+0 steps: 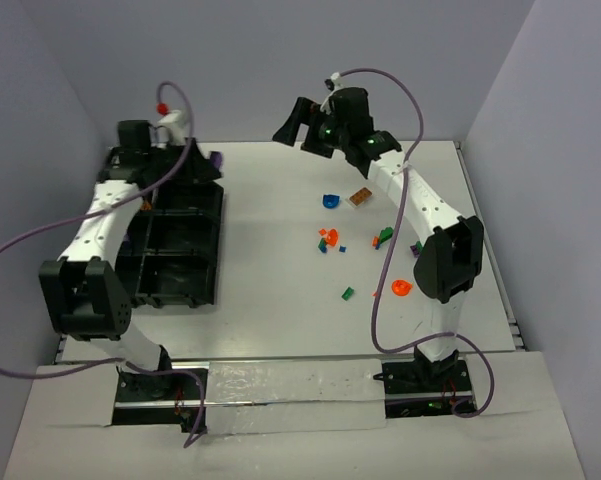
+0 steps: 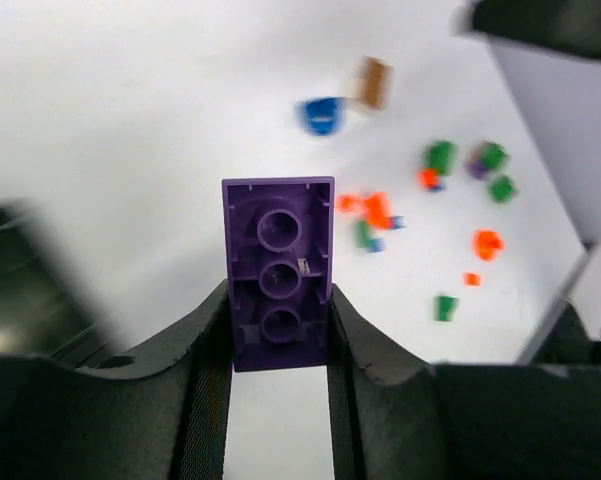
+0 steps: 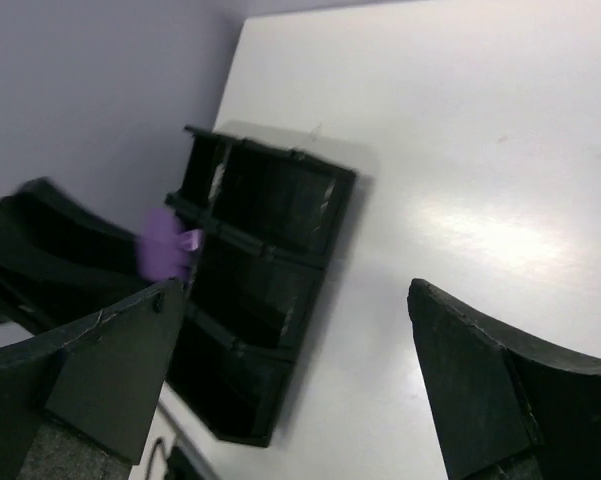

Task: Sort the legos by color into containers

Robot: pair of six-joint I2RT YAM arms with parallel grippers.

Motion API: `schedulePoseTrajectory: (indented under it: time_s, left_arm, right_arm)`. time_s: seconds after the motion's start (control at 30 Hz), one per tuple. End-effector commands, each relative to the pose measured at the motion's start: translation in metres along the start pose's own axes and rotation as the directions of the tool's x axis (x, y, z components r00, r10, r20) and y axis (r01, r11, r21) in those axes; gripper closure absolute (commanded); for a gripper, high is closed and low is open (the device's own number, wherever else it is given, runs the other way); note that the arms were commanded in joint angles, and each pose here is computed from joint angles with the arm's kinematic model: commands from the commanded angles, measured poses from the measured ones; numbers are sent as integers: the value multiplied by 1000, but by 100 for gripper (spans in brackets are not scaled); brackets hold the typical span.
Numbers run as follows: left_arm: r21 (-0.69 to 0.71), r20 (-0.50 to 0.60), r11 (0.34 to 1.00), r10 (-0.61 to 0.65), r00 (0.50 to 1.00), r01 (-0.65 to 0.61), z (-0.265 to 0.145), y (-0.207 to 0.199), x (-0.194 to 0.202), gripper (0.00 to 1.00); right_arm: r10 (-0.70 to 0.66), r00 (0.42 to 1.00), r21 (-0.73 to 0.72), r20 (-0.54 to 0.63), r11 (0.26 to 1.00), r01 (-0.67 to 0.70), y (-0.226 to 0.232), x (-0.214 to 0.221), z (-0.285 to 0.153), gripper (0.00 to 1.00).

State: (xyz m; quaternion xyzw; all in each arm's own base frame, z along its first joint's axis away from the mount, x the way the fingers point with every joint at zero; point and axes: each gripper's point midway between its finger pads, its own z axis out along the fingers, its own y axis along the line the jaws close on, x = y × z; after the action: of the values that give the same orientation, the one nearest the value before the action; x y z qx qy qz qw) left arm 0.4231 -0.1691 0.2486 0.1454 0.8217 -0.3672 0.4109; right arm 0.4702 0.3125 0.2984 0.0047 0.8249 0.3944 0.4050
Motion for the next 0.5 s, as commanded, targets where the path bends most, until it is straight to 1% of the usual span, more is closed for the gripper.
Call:
schedulePoseTrajectory:
  time_s: [0.0,0.03,0.1,0.17,0.23,0.4,0.47]
  left_arm:
    - [-132,-125,978,143,982,-160,-108,52,15,100]
    - [-153,-167,980,102,981,-128,-130,62,30,100]
    - [-241,-191,969,14,982,-60,-161,84,50,100]
    - [-316,-208,948,-26,978,-42,-187,98,67,100]
    - [-384,-240,922,-41,970,-56,-206,108,82,100]
    - [-481,-294,876,-110,950,-47,-222,131,110,99]
    - [-518,-289,855,-151,945,-22,-223,144,115,95]
  right_arm:
    - [-185,977,-21,107,982,188,-17,-55,-43,0]
    - [-224,970,-31,93,973,228,-23,-53,-47,0]
    - [-289,955,-19,65,957,291,-36,-46,-53,0]
    - [-350,936,19,33,937,350,-49,-38,-55,0]
    - [-381,925,70,-1,922,380,-66,-30,-56,0]
    - [-424,904,145,-56,892,427,-98,-19,-58,0]
    - [-415,907,167,-70,892,421,-110,-17,-59,0]
